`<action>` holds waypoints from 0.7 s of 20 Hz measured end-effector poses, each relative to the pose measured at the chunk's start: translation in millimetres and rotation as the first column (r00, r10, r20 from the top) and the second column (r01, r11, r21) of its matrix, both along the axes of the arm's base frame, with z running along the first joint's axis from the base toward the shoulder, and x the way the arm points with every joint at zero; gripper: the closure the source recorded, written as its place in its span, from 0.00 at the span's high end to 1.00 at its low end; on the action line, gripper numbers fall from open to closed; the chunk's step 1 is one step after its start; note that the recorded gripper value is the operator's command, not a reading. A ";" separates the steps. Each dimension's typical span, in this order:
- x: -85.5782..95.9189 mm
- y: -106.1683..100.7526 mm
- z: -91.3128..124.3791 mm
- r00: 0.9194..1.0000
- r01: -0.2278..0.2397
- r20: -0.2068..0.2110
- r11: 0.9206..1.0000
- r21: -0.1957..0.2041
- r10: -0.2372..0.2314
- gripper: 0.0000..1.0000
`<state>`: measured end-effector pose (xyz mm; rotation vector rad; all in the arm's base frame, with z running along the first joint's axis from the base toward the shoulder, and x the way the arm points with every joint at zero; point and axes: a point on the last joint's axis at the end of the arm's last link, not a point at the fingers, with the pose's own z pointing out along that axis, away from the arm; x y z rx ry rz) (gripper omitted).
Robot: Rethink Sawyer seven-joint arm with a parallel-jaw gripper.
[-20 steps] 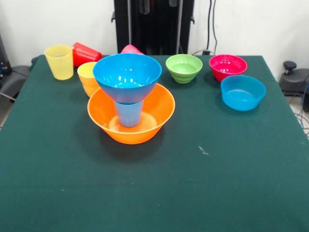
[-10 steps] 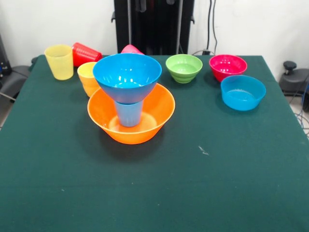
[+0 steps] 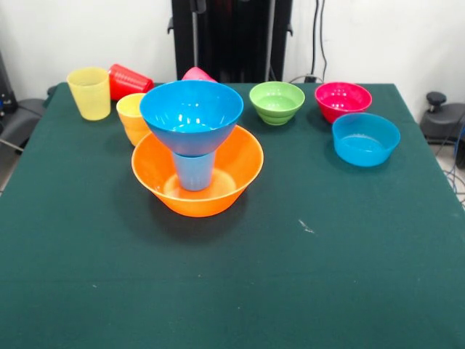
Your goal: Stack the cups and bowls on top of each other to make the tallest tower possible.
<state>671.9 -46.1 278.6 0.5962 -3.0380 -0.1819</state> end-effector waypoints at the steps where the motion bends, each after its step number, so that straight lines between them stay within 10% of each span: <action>1: -0.1 -4.4 0.5 1.000 0.009 0.000 1.000 0.004 -0.009 1.00; 14: 10.7 -39.5 -13.1 0.994 0.080 0.070 0.995 0.060 -0.084 1.00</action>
